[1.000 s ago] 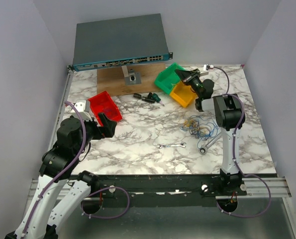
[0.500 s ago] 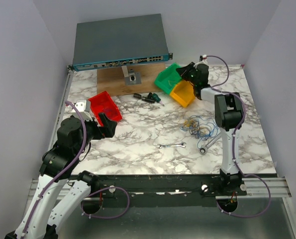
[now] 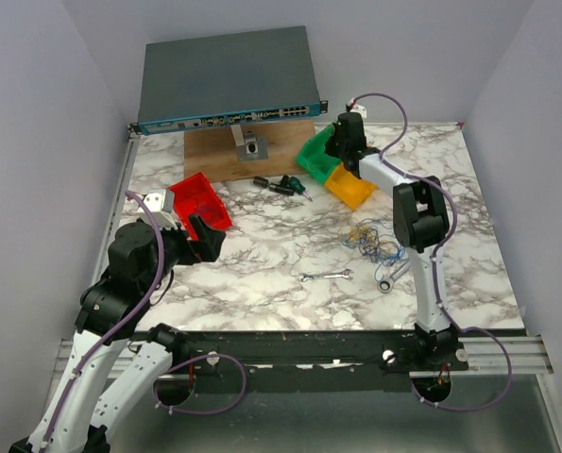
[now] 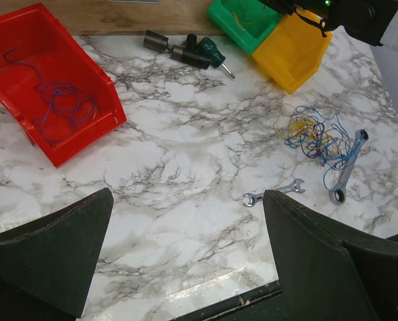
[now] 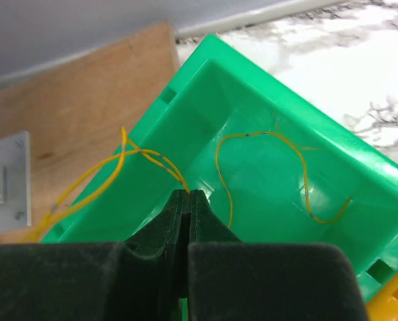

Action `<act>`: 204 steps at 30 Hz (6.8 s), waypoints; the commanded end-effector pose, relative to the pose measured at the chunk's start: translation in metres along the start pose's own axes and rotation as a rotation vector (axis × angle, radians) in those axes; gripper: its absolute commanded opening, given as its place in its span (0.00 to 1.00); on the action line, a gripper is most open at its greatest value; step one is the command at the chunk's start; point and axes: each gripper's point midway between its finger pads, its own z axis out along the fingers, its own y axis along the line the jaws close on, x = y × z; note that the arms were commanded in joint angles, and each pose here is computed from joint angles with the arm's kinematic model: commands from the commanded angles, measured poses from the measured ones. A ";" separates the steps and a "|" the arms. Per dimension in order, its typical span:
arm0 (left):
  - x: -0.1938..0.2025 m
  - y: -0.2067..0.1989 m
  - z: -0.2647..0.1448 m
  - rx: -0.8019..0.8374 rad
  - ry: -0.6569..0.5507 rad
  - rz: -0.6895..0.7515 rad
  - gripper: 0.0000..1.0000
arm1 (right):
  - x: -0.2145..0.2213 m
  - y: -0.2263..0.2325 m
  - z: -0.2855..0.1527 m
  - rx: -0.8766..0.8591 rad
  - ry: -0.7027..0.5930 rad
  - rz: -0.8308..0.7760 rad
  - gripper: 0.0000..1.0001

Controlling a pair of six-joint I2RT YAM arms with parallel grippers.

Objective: Untangle the cables

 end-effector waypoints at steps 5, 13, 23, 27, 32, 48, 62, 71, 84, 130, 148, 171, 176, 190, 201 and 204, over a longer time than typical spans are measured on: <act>-0.004 -0.008 -0.002 0.033 0.002 -0.005 0.99 | 0.072 -0.087 -0.044 0.386 0.295 -0.123 0.01; 0.000 -0.001 -0.002 0.002 0.012 0.006 0.99 | 0.069 -0.110 -0.080 0.546 0.365 -0.146 0.03; 0.003 0.005 0.000 -0.028 0.048 0.040 0.98 | 0.017 -0.080 -0.093 0.480 0.309 -0.092 0.43; 0.003 0.006 0.001 -0.032 0.058 0.060 0.99 | -0.006 -0.071 -0.102 0.469 0.281 -0.094 0.51; 0.003 0.006 0.001 -0.036 0.068 0.076 0.98 | -0.028 -0.062 -0.120 0.438 0.244 -0.099 0.54; 0.000 0.001 0.005 -0.011 0.075 0.094 0.98 | -0.048 -0.021 -0.115 0.221 0.217 -0.124 0.63; 0.004 -0.001 0.007 0.007 0.091 0.094 0.99 | -0.012 -0.059 -0.093 0.337 0.237 -0.146 0.01; 0.006 -0.005 0.010 0.024 0.104 0.087 0.99 | 0.049 -0.092 -0.075 0.415 0.356 -0.183 0.01; 0.049 -0.033 0.038 0.193 0.257 -0.006 0.99 | -0.034 -0.047 -0.117 0.306 0.252 -0.163 0.42; 0.257 -0.232 0.284 0.450 0.730 0.160 0.40 | 0.073 -0.123 -0.367 0.359 0.163 0.203 0.80; 0.167 -0.149 0.191 0.419 0.506 0.088 0.00 | 0.142 -0.084 -0.340 0.091 0.407 0.218 0.77; 0.177 -0.118 0.192 0.357 0.544 0.137 0.00 | 0.184 -0.071 -0.278 0.031 0.480 0.249 0.50; 0.175 -0.099 0.196 0.307 0.524 0.132 0.00 | 0.166 -0.082 -0.284 0.111 0.416 0.233 0.11; 0.134 -0.007 0.189 0.094 0.299 -0.064 0.00 | 0.019 -0.100 -0.350 0.325 0.038 0.140 0.01; 0.123 0.024 0.183 -0.030 0.237 -0.122 0.00 | -0.119 -0.082 -0.418 0.381 -0.254 0.123 0.01; 0.118 0.031 0.178 -0.048 0.201 -0.132 0.00 | -0.123 -0.069 -0.426 0.306 -0.234 0.102 0.08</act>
